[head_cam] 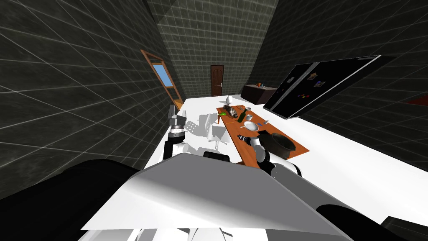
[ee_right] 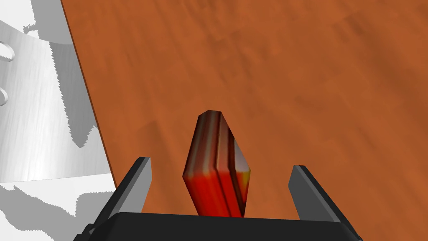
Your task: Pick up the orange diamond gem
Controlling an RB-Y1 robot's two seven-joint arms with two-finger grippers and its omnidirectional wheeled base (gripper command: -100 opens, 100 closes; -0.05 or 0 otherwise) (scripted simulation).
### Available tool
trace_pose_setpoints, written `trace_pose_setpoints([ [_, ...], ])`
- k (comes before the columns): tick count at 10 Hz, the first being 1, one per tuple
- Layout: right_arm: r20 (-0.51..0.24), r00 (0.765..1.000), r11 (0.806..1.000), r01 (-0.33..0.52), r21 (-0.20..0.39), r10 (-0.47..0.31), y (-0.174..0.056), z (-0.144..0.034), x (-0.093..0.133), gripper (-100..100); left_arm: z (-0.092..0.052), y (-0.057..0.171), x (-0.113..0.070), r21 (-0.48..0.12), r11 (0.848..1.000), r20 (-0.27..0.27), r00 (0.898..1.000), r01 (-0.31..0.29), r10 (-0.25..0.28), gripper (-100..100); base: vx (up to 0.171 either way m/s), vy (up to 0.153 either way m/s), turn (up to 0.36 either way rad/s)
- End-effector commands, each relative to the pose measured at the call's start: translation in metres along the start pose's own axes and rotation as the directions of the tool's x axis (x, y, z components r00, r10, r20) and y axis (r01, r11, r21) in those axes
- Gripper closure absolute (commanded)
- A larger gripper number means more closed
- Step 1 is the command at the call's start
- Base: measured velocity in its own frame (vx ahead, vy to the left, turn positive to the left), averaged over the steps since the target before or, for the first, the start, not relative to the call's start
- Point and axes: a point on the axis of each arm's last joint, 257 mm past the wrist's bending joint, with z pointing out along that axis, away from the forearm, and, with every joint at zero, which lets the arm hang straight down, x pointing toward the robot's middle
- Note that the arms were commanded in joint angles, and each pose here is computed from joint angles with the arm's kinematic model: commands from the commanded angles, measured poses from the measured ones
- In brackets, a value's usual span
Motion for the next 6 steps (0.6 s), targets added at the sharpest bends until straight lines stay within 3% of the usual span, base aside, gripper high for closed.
trace_pose_setpoints([
  [1, 0.0, 1.0, 1.0, 0.0, 0.0, 0.0, 0.0, 0.0, 0.0, -100, 0.0, 0.0, 0.0, 0.0, 1.0, 0.0, 1.0, 0.0, 0.0, 0, -0.005, 0.0, -0.007],
  [2, 0.0, 1.0, 1.0, 0.0, -0.001, 0.0, 0.0002, 0.0, -0.0001, 100, 0.0, 0.0, 0.0, 0.0, 1.0, 0.0, 1.0, 0.0, 0.0, 0, 0.0, 0.0, 0.0],
  [6, 0.0, 1.0, 1.0, 0.0, 0.002, 0.0, -0.001, 0.0003, 0.0, 100, 0.0, 0.0, 0.0, 0.0, 1.0, 0.0, 1.0, 0.0, 0.0, 0, 0.0, 0.0, 0.0],
])
